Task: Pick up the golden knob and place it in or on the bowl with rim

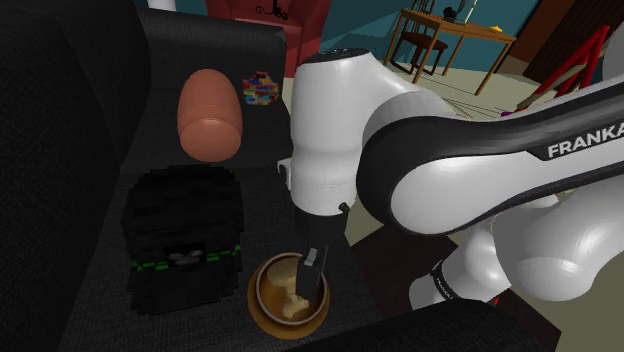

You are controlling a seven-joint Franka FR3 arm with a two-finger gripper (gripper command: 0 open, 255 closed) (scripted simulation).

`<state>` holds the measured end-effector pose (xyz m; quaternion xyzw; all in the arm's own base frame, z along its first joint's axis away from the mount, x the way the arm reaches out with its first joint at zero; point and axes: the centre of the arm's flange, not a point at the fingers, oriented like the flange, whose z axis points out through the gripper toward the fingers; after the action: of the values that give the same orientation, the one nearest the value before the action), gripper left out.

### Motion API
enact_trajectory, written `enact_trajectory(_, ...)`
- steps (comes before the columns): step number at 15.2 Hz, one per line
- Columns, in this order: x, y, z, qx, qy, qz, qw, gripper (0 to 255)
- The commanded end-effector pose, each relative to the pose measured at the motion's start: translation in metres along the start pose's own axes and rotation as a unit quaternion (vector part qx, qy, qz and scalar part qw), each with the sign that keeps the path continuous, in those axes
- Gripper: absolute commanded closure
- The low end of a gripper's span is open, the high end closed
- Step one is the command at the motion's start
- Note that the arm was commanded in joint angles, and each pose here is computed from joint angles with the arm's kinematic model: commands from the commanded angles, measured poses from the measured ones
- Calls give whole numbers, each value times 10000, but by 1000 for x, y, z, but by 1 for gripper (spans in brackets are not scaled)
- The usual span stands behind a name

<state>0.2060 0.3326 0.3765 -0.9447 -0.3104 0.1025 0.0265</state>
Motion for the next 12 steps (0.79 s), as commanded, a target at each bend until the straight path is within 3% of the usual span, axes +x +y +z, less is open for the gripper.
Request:
enact_trajectory(1, 1, 0, 10, -14, -17, 65, 10000, 0)
enact_trajectory(4, 1, 0, 29, -14, -17, 65, 10000, 0)
enact_trajectory(12, 1, 0, 29, -14, -18, 65, 10000, 0)
